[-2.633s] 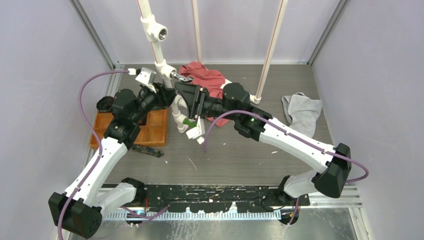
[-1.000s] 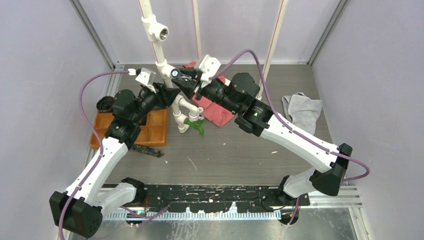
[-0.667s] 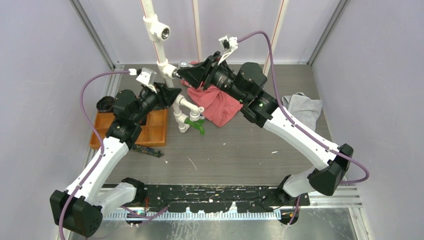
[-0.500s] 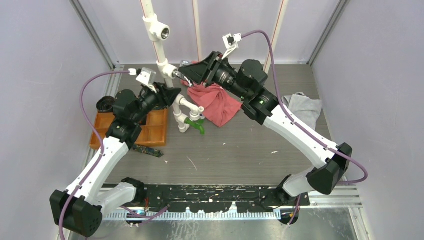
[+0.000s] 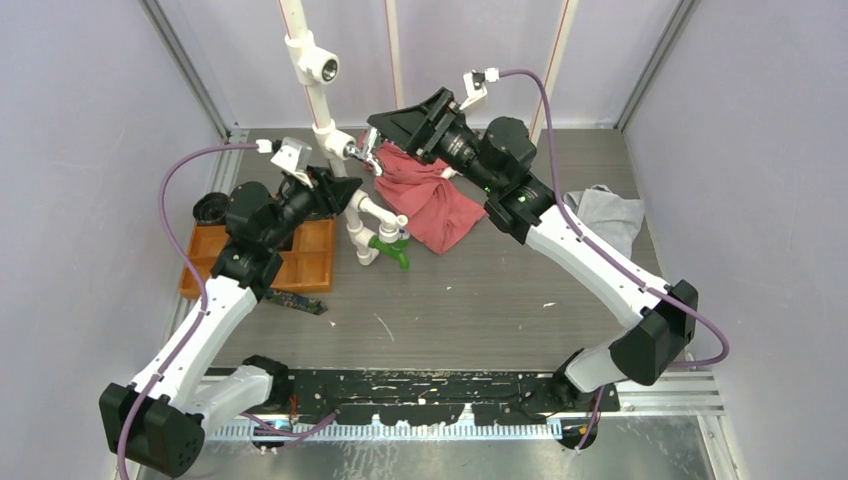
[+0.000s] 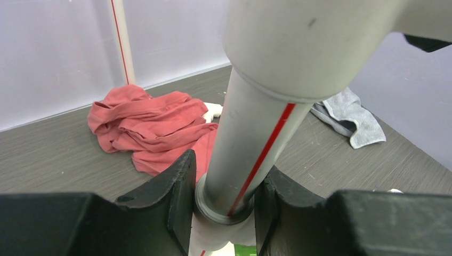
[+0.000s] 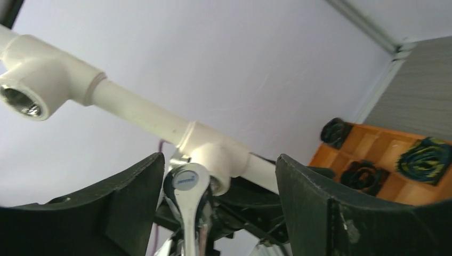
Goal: Install the water faucets
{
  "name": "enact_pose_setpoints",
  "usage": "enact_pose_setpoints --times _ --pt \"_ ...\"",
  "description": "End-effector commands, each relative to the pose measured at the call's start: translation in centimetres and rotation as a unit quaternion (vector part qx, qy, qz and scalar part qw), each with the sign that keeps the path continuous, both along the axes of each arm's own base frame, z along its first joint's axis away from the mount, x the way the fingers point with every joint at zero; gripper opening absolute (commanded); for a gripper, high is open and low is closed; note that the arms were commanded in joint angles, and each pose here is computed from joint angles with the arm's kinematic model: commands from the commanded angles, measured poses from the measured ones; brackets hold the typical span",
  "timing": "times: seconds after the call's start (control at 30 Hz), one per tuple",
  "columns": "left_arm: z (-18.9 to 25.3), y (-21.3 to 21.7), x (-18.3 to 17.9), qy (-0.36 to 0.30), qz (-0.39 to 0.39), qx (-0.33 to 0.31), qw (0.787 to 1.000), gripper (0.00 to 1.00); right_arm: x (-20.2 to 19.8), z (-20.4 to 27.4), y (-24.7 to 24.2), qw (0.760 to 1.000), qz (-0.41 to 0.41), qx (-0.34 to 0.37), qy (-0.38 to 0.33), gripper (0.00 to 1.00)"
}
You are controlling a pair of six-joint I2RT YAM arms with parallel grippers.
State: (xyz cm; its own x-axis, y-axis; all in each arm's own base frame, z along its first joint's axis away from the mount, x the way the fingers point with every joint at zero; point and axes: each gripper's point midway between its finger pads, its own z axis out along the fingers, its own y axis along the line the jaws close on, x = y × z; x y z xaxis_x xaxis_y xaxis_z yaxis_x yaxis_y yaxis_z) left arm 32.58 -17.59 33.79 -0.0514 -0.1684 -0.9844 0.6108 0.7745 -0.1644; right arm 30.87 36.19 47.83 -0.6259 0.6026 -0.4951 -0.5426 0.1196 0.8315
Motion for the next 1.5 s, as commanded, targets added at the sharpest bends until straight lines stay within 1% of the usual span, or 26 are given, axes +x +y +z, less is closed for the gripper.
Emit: enact_pose_setpoints --times 0.0,0.03,0.1,0.2,0.33,0.4,0.43,0.47,0.5,0.57,0.63,0.73,0.77,0.87,0.93,0.97,1.03,1.1,1.23,1.37,1.47 --pt "2.0 -0.5 -0.9 0.001 -0.015 -0.052 0.999 0.0 0.1 3.5 -4.1 0.993 -0.097 0.015 -0.064 0.86" --pt "2.0 -0.5 -0.9 0.002 -0.016 -0.052 0.999 0.0 0.3 3.4 -4.7 0.991 -0.114 0.0 -0.071 0.9" --pt "2.1 -0.5 -0.9 0.001 -0.017 -0.052 0.999 0.0 0.3 3.4 -5.9 0.984 -0.148 -0.027 -0.094 0.94" --pt "2.2 -0.5 -1.0 -0.001 -0.016 -0.052 0.999 0.0 0.0 5.2 -8.7 0.962 -0.216 -0.043 -0.158 0.99" --pt "2.3 -0.4 -1.2 -0.003 -0.016 -0.053 0.998 0.0 -0.7 7.6 -11.4 0.934 -0.275 -0.076 -0.217 1.0" --pt "2.4 -0.5 -1.1 -0.003 -0.018 -0.054 0.998 0.0 -1.8 8.9 -11.4 0.917 -0.269 -0.099 -0.277 1.0" --pt "2.3 -0.6 -1.1 -0.002 -0.019 -0.055 0.998 0.0 -2.3 9.5 -11.2 0.901 -0.263 -0.123 -0.324 1.0" --pt "2.4 -0.6 -1.1 -0.002 -0.019 -0.056 0.998 0.0 -3.3 9.9 -10.3 0.883 -0.239 -0.144 -0.376 1.0" --pt "2.4 -0.6 -1.1 -0.002 -0.02 -0.057 0.998 0.0 -4.4 10.0 -9.3 0.857 -0.208 -0.173 -0.439 1.0" --pt "2.5 -0.6 -1.2 -0.002 -0.021 -0.058 0.998 0.0 -6.4 9.7 -7.6 0.806 -0.156 -0.215 -0.529 1.0" --pt "2.6 -0.6 -1.3 -0.003 -0.023 -0.058 0.998 0.0 -8.0 8.6 -6.8 0.743 -0.132 -0.249 -0.607 1.0" --pt "2.8 -0.7 -1.5 -0.004 -0.025 -0.059 0.998 0.0 -9.1 7.2 -6.5 0.625 -0.157 -0.312 -0.698 1.0" --pt "2.7 -0.6 -1.4 -0.003 -0.024 -0.059 0.998 0.0 -9.0 6.9 -6.6 0.586 -0.174 -0.336 -0.717 1.0" --pt "2.8 -0.7 -1.4 -0.002 -0.025 -0.06 0.998 0.0 -9.5 5.0 -5.4 0.464 -0.177 -0.398 -0.772 1.0" --pt "2.8 -0.6 -1.4 -0.002 -0.024 -0.06 0.998 0.0 -9.6 4.1 -4.7 0.388 -0.193 -0.427 -0.794 1.0" --pt "2.8 -0.6 -1.4 -0.002 -0.023 -0.06 0.998 0.0 -9.7 4.0 -4.5 0.346 -0.206 -0.438 -0.804 1.0" --pt "2.8 -0.6 -1.4 -0.001 -0.023 -0.059 0.998 0.0 -9.8 3.7 -4.4 0.293 -0.224 -0.455 -0.81 1.0" --pt "2.8 -0.6 -1.4 -0.002 -0.021 -0.057 0.998 0.0 -9.7 3.4 -4.3 0.246 -0.231 -0.472 -0.814 1.0" --pt "2.8 -0.5 -1.2 -0.001 -0.019 -0.055 0.998 0.0 -9.2 2.7 -3.7 0.162 -0.246 -0.498 -0.815 1.0" --pt "2.6 -0.7 -1.0 0.003 -0.021 -0.056 0.998 0.0 -8.2 2.5 -3.0 0.092 -0.276 -0.515 -0.806 1.0" --pt "2.6 -0.7 -0.9 0.004 -0.022 -0.057 0.998 0.0 -7.1 2.3 -2.4 0.059 -0.286 -0.532 -0.795 1.0"
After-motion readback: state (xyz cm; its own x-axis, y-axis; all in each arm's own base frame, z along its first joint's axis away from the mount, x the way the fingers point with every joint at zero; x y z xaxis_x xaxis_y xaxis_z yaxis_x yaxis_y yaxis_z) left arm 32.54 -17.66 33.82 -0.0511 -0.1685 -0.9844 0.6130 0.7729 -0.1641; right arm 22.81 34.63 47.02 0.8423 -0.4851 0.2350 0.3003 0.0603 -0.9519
